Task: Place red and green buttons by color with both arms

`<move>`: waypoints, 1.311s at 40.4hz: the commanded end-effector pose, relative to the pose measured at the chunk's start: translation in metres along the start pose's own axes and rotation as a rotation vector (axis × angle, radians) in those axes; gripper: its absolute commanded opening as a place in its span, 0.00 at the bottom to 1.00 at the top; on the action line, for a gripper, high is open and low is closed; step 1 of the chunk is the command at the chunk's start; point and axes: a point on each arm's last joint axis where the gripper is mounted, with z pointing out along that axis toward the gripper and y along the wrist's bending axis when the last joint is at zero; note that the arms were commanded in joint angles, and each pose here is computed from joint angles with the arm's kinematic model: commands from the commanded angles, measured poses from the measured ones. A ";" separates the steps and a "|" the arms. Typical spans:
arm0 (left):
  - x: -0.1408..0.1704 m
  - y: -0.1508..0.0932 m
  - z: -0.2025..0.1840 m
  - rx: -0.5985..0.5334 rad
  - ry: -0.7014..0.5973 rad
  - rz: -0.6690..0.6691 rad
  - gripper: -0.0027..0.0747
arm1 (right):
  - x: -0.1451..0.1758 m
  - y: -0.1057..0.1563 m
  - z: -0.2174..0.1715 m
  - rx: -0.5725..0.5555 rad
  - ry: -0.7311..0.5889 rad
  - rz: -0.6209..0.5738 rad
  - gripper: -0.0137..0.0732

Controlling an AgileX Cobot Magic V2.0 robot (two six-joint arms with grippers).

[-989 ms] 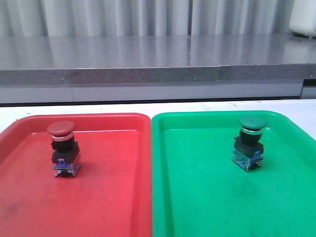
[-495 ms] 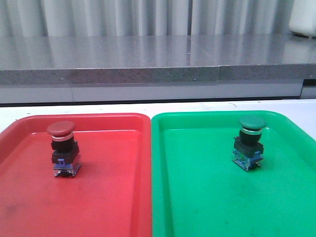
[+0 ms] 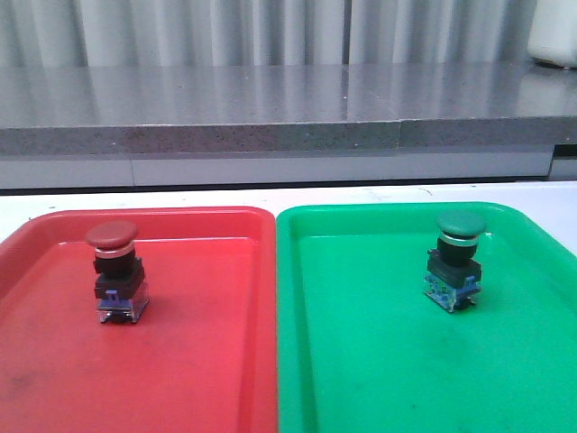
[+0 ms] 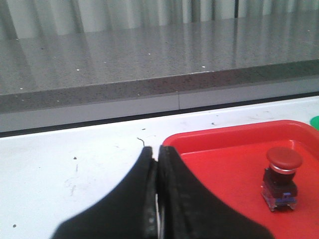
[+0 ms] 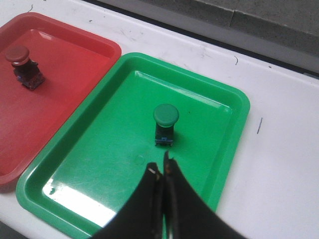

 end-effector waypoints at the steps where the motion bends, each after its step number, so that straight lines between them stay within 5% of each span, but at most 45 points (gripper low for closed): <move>1: -0.006 0.002 -0.001 -0.044 -0.155 -0.030 0.01 | -0.012 0.000 -0.005 0.004 -0.088 -0.010 0.08; 53: 0.005 0.002 0.002 -0.042 -0.208 -0.096 0.01 | -0.013 0.000 -0.005 0.004 -0.088 -0.010 0.08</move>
